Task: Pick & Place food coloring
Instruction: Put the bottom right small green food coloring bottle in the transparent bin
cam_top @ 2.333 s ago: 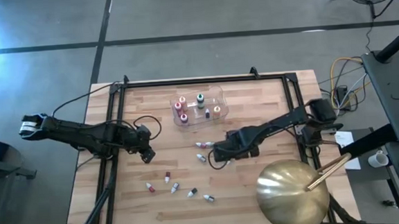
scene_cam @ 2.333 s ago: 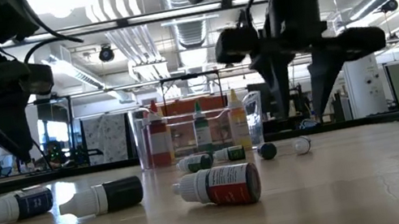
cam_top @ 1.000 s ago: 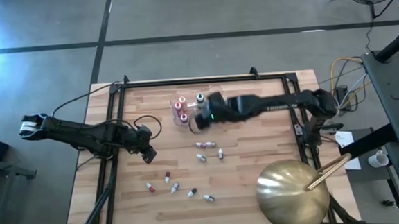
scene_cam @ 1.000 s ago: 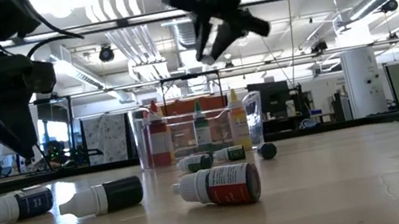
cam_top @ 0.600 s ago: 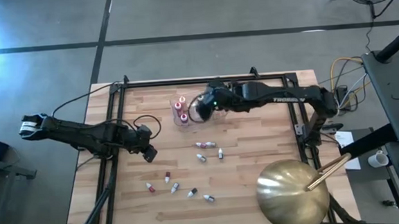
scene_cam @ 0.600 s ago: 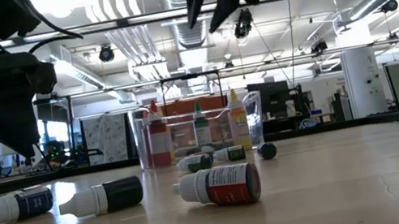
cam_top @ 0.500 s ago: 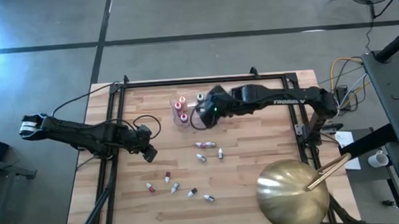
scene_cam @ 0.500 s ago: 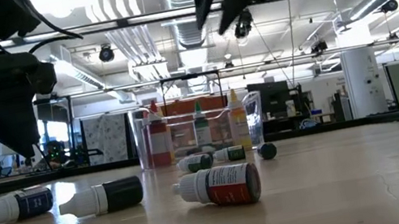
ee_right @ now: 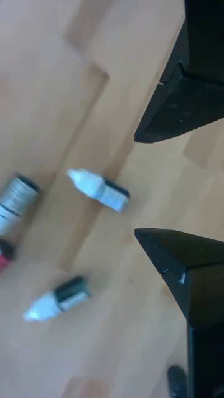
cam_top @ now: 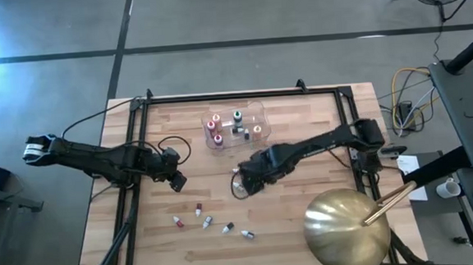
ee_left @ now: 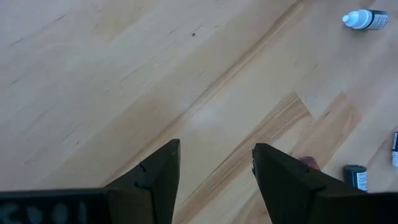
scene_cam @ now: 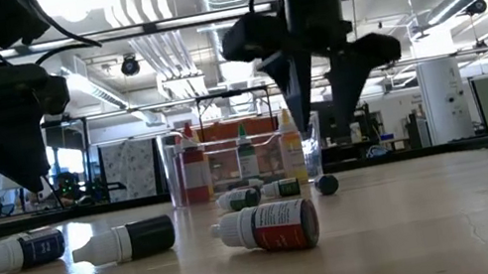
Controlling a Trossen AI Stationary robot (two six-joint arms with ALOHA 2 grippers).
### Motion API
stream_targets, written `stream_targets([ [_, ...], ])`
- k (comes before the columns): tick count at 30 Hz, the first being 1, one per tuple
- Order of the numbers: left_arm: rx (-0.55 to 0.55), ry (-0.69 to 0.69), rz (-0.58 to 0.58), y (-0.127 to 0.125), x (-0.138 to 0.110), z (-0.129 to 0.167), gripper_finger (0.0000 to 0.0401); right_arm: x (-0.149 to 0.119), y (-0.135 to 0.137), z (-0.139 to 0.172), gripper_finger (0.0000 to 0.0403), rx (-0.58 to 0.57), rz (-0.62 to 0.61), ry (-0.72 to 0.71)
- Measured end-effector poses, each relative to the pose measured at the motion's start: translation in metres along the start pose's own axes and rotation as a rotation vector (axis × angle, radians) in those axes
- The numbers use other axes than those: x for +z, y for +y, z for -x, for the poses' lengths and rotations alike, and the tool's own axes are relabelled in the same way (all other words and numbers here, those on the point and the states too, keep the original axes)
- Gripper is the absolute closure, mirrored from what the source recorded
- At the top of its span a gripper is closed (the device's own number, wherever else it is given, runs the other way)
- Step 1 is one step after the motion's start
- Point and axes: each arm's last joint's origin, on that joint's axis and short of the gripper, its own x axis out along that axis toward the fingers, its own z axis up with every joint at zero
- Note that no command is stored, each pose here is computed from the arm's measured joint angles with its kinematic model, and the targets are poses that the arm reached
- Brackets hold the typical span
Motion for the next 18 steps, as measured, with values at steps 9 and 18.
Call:
stream_targets([
  [9,-0.001,-0.001,0.001,0.0,0.0,0.0,0.0227,0.0,0.01,-0.051,0.0181,-0.076,-0.046,-0.006],
  [18,0.0,0.0,0.001,0.0,0.0,0.0,0.0227,0.001,0.011,-0.063,0.0299,-0.101,-0.016,-0.022],
])
